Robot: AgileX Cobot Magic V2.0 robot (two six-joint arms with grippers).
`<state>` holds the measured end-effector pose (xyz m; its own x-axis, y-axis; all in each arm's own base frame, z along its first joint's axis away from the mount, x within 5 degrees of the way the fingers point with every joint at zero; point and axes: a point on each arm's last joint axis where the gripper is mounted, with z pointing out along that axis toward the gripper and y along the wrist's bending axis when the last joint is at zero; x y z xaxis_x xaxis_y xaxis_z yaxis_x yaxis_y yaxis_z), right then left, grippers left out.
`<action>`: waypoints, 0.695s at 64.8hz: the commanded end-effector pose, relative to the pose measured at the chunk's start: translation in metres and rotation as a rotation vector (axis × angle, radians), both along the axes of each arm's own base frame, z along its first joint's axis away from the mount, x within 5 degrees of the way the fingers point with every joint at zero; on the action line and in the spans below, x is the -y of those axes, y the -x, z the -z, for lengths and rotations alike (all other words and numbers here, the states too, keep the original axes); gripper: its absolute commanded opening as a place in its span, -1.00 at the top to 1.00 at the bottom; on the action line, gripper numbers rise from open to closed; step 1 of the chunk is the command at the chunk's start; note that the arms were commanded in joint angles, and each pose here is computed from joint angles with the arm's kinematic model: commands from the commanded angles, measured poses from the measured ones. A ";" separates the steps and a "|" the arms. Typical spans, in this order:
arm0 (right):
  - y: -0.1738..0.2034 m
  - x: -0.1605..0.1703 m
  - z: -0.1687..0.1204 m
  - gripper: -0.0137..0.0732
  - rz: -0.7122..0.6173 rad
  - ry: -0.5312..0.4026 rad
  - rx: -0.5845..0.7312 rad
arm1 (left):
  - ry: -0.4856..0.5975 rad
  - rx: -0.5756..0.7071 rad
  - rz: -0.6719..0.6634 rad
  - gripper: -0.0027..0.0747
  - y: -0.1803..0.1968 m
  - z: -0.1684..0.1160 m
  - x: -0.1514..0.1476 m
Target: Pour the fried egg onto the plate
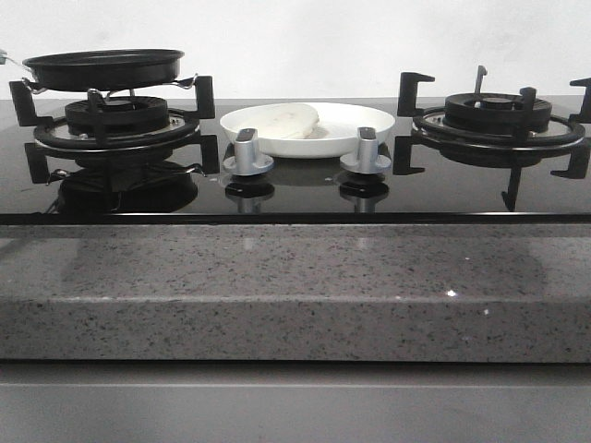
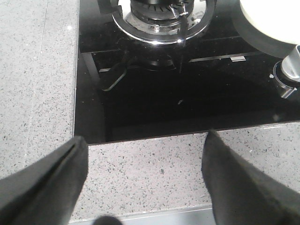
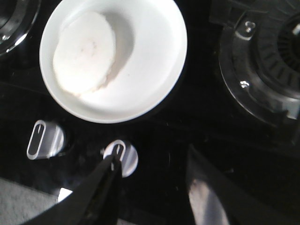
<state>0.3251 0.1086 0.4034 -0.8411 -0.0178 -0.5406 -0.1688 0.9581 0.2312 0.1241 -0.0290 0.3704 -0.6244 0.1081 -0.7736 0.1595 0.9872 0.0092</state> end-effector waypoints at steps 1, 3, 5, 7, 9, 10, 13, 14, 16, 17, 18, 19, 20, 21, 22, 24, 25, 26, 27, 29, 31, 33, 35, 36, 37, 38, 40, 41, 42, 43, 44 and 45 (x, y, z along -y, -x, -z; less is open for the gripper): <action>0.039 0.012 -0.030 -0.14 -0.036 -0.010 0.196 | 0.029 0.084 0.011 -0.34 -0.002 -0.012 0.002; 0.048 0.015 -0.029 -0.14 -0.052 0.001 0.216 | 0.029 0.084 0.011 -0.34 -0.002 -0.012 0.002; 0.059 0.019 -0.028 -0.14 -0.068 0.012 0.238 | 0.029 0.084 0.011 -0.34 -0.002 -0.012 0.002; 0.071 0.022 -0.029 -0.14 -0.078 0.018 0.262 | 0.029 0.084 0.011 -0.34 -0.002 -0.012 0.002; 0.079 0.025 -0.024 -0.14 -0.086 0.026 0.266 | 0.029 0.084 0.011 -0.34 -0.002 -0.012 0.002; 0.083 0.026 -0.023 -0.14 -0.090 0.030 0.275 | 0.029 0.084 0.011 -0.34 -0.002 -0.012 0.002; 0.098 0.031 -0.017 -0.14 -0.108 0.045 0.293 | 0.029 0.084 0.011 -0.34 -0.002 -0.012 0.002; 0.101 0.032 -0.016 -0.14 -0.110 0.047 0.298 | 0.029 0.084 0.011 -0.34 -0.002 -0.012 0.002; 0.111 0.035 -0.014 -0.14 -0.115 0.053 0.313 | 0.029 0.084 0.011 -0.34 -0.002 -0.012 0.002; 0.115 0.036 -0.012 -0.14 -0.118 0.056 0.316 | 0.029 0.084 0.011 -0.34 -0.002 -0.012 0.002; 0.118 0.037 -0.008 -0.14 -0.120 0.059 0.311 | 0.029 0.084 0.011 -0.34 -0.002 -0.012 0.002; 0.121 0.038 -0.006 -0.14 -0.120 0.062 0.317 | 0.029 0.084 0.011 -0.34 -0.002 -0.012 0.002; 0.126 0.040 -0.003 -0.14 -0.121 0.064 0.318 | 0.029 0.084 0.011 -0.34 -0.002 -0.012 0.002; 0.129 0.041 -0.001 -0.14 -0.120 0.063 0.321 | 0.029 0.084 0.011 -0.34 -0.002 -0.012 0.002; 0.133 0.042 0.001 -0.14 -0.119 0.064 0.323 | 0.029 0.084 0.011 -0.34 -0.002 -0.012 0.002; 0.139 0.044 0.004 -0.14 -0.118 0.065 0.325 | 0.029 0.084 0.011 -0.34 -0.002 -0.012 0.002; 0.144 0.046 0.005 -0.14 -0.117 0.063 0.332 | 0.029 0.084 0.011 -0.34 -0.002 -0.012 0.002; 0.147 0.046 0.007 -0.14 -0.117 0.063 0.332 | 0.029 0.084 0.011 -0.34 -0.002 -0.012 0.002; 0.149 0.047 0.011 -0.14 -0.118 0.065 0.324 | 0.029 0.084 0.011 -0.34 -0.002 -0.012 0.002; 0.155 0.049 0.015 -0.14 -0.118 0.065 0.322 | 0.029 0.084 0.011 -0.34 -0.002 -0.012 0.002; 0.163 0.051 0.019 -0.14 -0.119 0.066 0.321 | 0.029 0.084 0.011 -0.34 -0.002 -0.012 0.002; 0.168 0.053 0.023 -0.14 -0.119 0.066 0.320 | 0.029 0.084 0.011 -0.34 -0.002 -0.012 0.002; 0.175 0.055 0.025 -0.14 -0.118 0.065 0.325 | 0.029 0.084 0.011 -0.34 -0.002 -0.012 0.002; 0.177 0.055 0.029 -0.14 -0.119 0.066 0.320 | 0.029 0.084 0.011 -0.34 -0.002 -0.012 0.002; 0.179 0.056 0.030 -0.14 -0.119 0.066 0.320 | 0.029 0.084 0.011 -0.34 -0.002 -0.012 0.002; 0.182 0.057 0.032 -0.14 -0.119 0.066 0.320 | 0.029 0.084 0.011 -0.34 -0.002 -0.012 0.002; 0.188 0.059 0.035 -0.14 -0.118 0.065 0.325 | 0.029 0.084 0.011 -0.34 -0.002 -0.012 0.002; 0.191 0.060 0.036 -0.14 -0.118 0.065 0.328 | 0.029 0.084 0.011 -0.34 -0.002 -0.012 0.002; 0.194 0.060 0.037 -0.14 -0.118 0.064 0.331 | 0.029 0.084 0.011 -0.34 -0.002 -0.012 0.002; 0.198 0.062 0.038 -0.14 -0.118 0.063 0.336 | 0.029 0.084 0.011 -0.34 -0.002 -0.012 0.002; 0.200 0.062 0.039 -0.14 -0.117 0.061 0.341 | 0.029 0.084 0.011 -0.34 -0.002 -0.012 0.002; 0.204 0.064 0.039 -0.14 -0.117 0.059 0.351 | 0.029 0.084 0.011 -0.34 -0.002 -0.012 0.002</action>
